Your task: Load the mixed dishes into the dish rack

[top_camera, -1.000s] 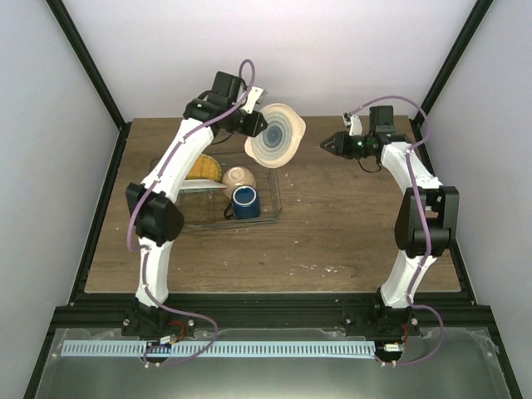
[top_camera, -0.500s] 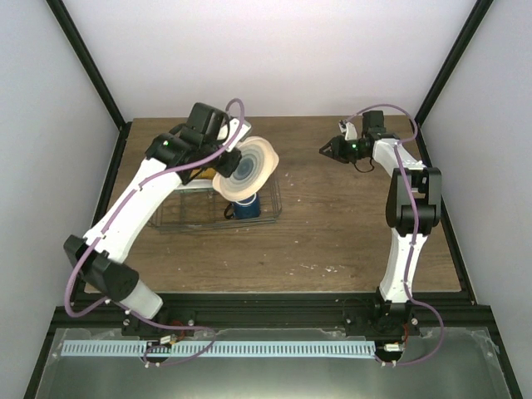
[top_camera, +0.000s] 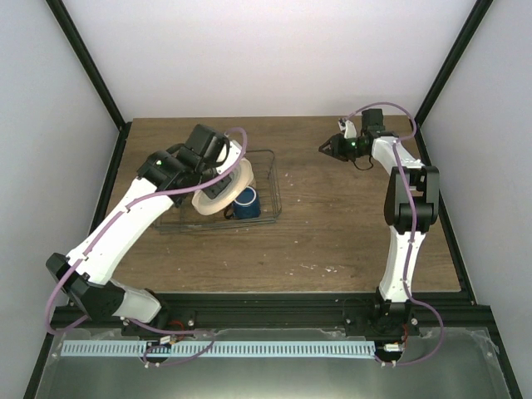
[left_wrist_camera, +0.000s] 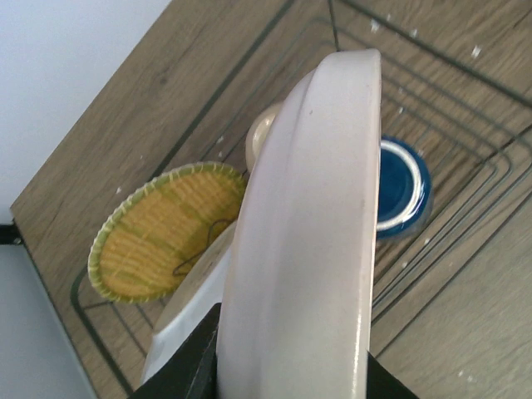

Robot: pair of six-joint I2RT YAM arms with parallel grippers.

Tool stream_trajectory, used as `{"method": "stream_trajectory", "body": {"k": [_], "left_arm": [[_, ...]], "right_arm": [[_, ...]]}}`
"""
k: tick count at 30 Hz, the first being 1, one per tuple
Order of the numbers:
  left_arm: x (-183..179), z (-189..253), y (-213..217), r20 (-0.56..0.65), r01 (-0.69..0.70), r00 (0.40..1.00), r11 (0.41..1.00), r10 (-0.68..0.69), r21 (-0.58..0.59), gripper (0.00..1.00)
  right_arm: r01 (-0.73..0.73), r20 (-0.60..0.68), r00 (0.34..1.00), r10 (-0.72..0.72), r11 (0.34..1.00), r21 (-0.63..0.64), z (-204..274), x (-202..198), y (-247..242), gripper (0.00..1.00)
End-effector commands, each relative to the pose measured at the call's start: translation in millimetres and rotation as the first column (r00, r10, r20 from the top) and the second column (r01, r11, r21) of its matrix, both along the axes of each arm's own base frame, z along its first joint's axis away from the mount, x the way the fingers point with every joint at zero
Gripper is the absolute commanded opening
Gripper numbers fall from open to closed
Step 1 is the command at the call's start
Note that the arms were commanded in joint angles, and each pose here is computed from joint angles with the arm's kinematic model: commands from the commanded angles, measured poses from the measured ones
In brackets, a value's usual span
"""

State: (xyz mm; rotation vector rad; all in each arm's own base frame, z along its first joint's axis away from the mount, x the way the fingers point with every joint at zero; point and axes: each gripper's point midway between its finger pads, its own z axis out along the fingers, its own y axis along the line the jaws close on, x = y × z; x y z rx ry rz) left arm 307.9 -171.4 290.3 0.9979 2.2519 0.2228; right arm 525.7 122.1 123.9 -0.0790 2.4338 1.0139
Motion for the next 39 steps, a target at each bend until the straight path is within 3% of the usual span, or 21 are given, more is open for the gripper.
{"method": "stream_trajectory", "body": {"k": [1,24,30,39], "left_arm": [[-1,12,20,0.084,-0.047,0.996,0.99,0.036,0.136,0.0],[-22,-11,81,0.117,-0.085,0.993,0.817,0.021,0.571,0.0],[-18,-8,89,0.147,-0.086,0.989,0.755,-0.014,0.65,0.0],[-8,-16,81,0.135,-0.032,0.987,0.717,-0.087,0.696,0.0]], "right_arm": [[-0.009,0.02,1.0,0.009,1.0,0.007,6,7,-2,0.31],[0.004,-0.003,1.0,-0.004,1.0,0.026,0,8,-1,0.32],[0.01,-0.007,1.0,-0.01,0.999,0.046,0,10,1,0.32],[0.017,-0.008,1.0,-0.017,0.999,0.046,-1,10,0,0.32]]}}
